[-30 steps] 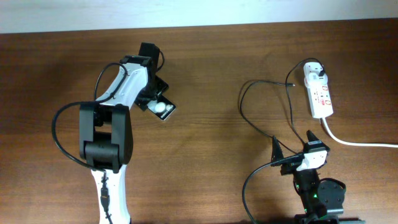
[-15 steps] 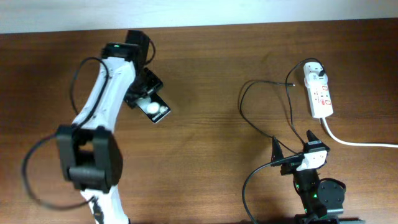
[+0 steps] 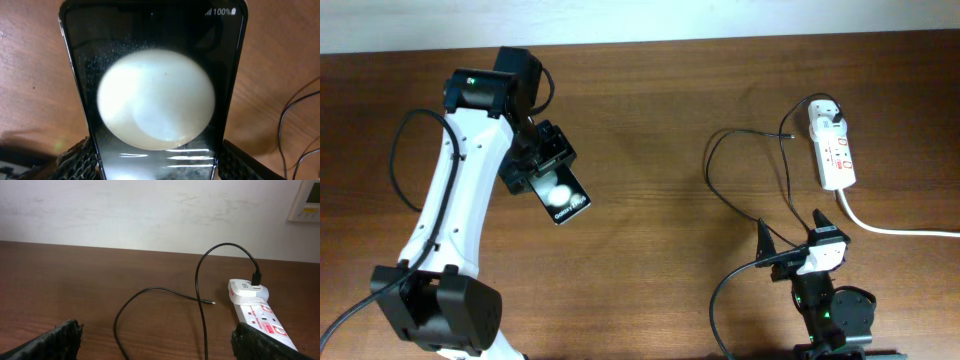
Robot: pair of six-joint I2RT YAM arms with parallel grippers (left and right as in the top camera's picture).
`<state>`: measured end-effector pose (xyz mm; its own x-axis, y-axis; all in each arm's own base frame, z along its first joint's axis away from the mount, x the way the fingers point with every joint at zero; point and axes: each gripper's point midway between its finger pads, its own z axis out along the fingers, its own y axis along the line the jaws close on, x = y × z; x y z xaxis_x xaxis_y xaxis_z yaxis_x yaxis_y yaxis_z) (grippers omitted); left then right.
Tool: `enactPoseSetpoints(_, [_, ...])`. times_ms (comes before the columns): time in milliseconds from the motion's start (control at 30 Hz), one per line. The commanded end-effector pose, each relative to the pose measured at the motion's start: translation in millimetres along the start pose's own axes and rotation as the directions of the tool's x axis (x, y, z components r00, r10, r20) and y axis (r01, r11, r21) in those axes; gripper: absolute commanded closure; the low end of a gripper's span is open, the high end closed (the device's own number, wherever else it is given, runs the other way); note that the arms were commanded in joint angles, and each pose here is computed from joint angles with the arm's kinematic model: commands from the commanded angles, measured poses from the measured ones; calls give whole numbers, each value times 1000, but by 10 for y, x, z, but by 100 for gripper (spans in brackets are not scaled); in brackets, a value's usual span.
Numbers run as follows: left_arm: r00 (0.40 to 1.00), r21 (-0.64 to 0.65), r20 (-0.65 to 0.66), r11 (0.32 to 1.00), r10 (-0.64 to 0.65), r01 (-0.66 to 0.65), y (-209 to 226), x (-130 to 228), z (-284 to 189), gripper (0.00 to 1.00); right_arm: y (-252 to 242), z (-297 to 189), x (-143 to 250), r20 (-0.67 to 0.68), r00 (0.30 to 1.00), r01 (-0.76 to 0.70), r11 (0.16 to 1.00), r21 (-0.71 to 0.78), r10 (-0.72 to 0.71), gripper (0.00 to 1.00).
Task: Plug charger to phone and switch on socket
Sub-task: 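Lower the left gripper and grasp the phone by its short edge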
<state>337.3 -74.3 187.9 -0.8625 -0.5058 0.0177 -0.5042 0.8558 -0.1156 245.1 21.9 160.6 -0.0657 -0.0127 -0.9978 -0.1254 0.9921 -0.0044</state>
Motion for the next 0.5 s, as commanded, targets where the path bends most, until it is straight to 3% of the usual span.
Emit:
enactPoseSetpoints(0, [1000,9,-21,1000,18,-18,50,105,-55,33,-8,2,25,-2,1000,6,1000,1,-6,1])
enactPoseSetpoints(133, [992,-46,-120,998,39,-45,116,341,398,32,-8,2,25,-2,1000,6,1000,1,-6,1])
enactPoseSetpoints(200, [978,40,-193,996,84,-78,9,473,584,33,-8,2,25,-2,1000,6,1000,1,-6,1])
enactPoseSetpoints(467, [944,142,-297,984,143,-104,-80,699,706,34,-8,2,25,-2,1000,6,1000,1,-6,1])
